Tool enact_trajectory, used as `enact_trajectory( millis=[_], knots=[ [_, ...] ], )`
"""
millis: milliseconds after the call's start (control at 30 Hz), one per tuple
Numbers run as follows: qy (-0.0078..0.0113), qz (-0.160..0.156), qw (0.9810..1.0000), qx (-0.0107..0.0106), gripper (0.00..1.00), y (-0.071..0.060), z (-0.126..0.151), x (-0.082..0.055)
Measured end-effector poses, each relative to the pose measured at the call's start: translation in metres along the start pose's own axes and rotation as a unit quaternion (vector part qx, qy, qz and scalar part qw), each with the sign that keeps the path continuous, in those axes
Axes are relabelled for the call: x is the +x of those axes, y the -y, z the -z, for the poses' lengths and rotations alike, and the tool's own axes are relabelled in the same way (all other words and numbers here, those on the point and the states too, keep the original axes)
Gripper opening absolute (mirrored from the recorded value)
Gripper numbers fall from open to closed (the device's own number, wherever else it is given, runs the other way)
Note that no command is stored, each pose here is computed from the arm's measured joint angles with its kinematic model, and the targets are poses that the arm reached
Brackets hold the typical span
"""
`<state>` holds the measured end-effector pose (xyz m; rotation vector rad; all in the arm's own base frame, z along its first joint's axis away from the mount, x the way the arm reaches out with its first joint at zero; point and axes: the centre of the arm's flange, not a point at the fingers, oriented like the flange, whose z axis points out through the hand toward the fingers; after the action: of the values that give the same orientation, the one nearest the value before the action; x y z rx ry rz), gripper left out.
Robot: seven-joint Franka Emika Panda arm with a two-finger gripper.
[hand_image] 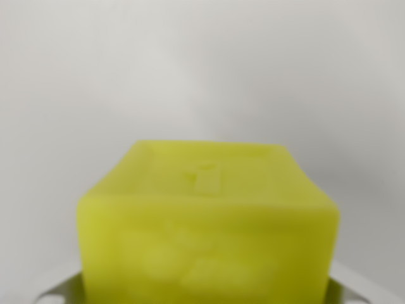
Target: Pick yellow cube
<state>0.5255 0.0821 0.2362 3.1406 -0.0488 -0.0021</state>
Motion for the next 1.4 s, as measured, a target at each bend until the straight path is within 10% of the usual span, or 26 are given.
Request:
enact_trajectory(
  millis=[1400],
  knots=[
    [0.0004, 0.0, 1.0, -0.0002, 0.0, 0.0, 0.105, 0.0]
  ],
)
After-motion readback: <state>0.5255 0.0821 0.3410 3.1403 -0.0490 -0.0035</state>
